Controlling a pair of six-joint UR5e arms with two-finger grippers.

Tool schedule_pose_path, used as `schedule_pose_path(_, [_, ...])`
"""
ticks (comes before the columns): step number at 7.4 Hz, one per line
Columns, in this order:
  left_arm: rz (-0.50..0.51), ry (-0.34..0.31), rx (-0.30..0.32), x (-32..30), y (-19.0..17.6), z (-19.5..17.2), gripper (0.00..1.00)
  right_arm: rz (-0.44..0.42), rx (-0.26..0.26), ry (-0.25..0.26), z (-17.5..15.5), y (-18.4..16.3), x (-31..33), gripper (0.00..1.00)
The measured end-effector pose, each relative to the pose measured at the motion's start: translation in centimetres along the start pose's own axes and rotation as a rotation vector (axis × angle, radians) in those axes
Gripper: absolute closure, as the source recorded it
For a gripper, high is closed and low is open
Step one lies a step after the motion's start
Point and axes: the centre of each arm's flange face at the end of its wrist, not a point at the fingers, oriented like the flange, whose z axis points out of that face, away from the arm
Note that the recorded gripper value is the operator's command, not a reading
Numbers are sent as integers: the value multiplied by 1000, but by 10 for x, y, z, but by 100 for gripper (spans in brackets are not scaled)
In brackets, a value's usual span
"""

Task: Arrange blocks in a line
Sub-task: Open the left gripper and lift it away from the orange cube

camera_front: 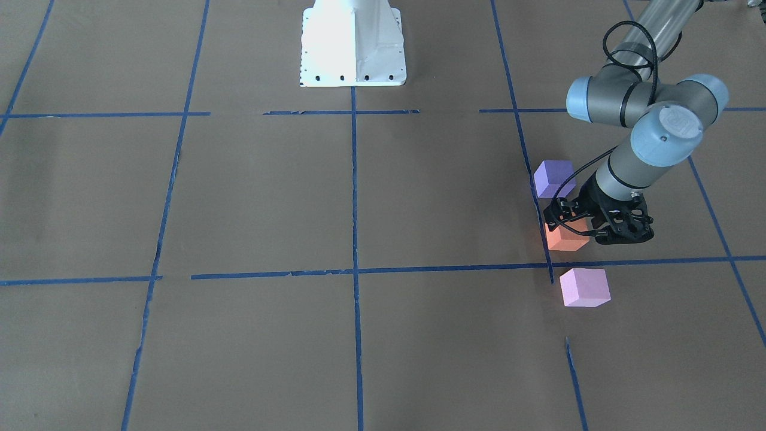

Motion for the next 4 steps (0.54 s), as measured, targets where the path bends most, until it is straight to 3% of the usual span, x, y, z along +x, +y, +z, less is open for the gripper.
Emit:
schedule_pose_path(2, [-13,44,49,-18,-17,-53,0,0,0,0,0,0,0,0])
schedule_pose_path(4, [63,42,87,-82,-25,-103,0,0,0,0,0,0,0,0])
